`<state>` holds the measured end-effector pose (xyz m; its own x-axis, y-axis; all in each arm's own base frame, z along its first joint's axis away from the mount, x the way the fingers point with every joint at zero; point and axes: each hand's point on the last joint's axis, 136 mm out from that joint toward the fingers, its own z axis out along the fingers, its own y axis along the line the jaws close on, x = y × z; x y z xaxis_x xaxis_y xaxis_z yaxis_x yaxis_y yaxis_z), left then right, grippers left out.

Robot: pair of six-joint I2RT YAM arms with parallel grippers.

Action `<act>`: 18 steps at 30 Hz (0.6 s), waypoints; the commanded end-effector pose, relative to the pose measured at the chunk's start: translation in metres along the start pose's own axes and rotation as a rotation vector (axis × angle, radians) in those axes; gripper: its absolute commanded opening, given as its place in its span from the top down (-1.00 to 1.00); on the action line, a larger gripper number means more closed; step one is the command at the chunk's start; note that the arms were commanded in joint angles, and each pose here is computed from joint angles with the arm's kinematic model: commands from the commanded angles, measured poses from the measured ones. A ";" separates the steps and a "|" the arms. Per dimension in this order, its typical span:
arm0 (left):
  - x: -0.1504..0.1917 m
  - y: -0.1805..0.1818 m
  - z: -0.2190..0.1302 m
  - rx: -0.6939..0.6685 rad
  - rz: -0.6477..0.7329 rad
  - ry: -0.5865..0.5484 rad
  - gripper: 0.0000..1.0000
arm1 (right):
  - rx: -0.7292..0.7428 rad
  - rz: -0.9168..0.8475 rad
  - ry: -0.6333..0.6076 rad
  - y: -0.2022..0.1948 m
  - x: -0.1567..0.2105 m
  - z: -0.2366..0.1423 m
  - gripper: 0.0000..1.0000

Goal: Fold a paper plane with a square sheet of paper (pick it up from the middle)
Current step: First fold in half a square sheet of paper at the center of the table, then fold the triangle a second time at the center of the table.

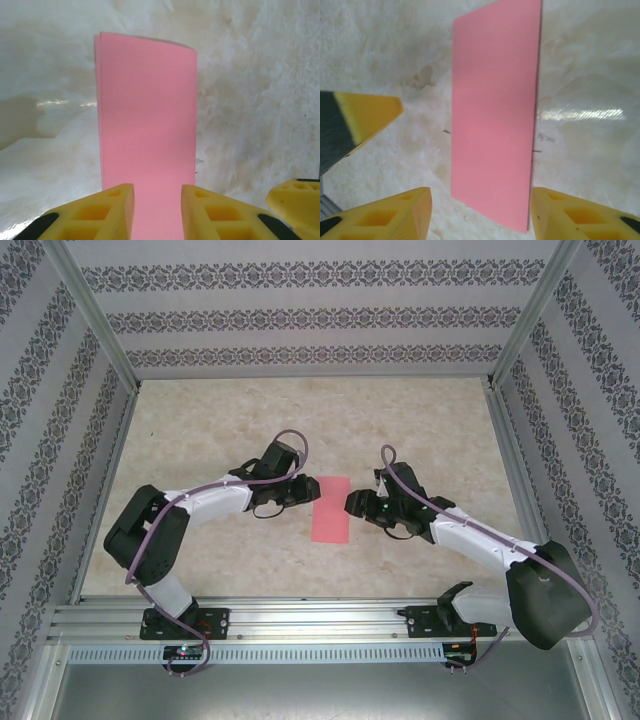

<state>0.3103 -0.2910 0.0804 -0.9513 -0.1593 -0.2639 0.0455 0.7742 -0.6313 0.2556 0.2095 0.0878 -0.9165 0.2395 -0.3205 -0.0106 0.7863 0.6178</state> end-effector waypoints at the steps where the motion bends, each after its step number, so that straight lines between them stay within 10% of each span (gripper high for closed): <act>1: 0.010 0.018 -0.004 -0.068 -0.006 -0.006 0.31 | 0.073 -0.039 -0.053 -0.005 -0.018 -0.003 -0.16; 11: 0.017 0.028 0.012 -0.018 -0.086 0.017 0.16 | 0.115 -0.090 -0.161 -0.008 -0.032 -0.005 -0.40; 18: 0.018 0.030 0.025 0.011 -0.119 0.050 0.10 | 0.107 0.013 -0.024 -0.023 -0.023 0.005 -0.42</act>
<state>0.2954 -0.2799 0.0378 -0.9655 -0.2009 -0.1654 -0.0554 0.7796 -0.6239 0.2774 0.1875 0.0811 -0.8850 0.2585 -0.3873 0.0248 0.8567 0.5153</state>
